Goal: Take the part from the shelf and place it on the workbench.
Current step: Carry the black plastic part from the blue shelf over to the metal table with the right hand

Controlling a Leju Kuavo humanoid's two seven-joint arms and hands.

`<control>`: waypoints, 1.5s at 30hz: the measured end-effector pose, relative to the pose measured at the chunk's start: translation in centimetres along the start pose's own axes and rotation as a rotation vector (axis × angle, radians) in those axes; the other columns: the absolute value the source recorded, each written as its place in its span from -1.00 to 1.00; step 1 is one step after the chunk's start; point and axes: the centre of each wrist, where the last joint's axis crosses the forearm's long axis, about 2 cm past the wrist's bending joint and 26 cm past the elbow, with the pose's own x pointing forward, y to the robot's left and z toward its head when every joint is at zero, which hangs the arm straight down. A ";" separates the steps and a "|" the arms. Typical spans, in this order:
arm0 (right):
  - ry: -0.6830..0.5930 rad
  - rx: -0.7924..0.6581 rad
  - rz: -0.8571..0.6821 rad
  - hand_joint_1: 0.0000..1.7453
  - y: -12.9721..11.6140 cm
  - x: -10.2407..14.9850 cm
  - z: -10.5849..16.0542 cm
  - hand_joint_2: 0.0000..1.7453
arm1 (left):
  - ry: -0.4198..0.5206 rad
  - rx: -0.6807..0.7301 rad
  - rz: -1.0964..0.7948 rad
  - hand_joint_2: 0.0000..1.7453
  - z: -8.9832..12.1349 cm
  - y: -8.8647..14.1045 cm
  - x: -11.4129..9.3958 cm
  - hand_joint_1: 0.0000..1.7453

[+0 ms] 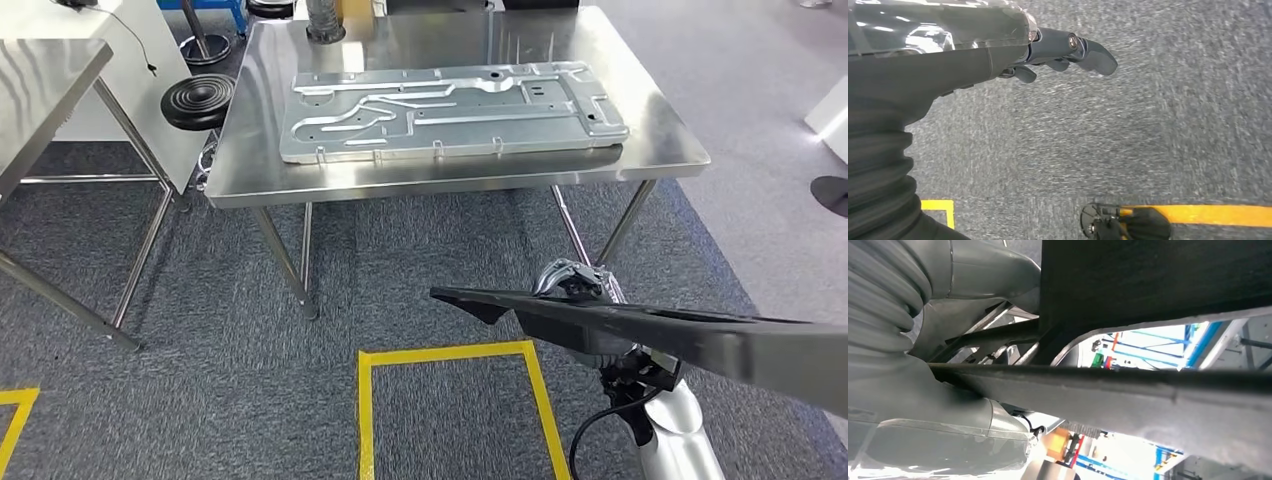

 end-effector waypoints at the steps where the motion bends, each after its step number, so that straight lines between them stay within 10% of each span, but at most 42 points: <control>1: 0.001 0.000 0.000 0.42 0.0 0.0 0.0 1.00 | 0.000 -0.001 0.000 1.00 0.0 0.0 0.0 -1.00; 45: -0.003 0.003 0.001 0.42 0.0 0.0 -0.3 1.00 | 0.000 -0.002 0.003 1.00 0.0 -0.1 0.1 -1.00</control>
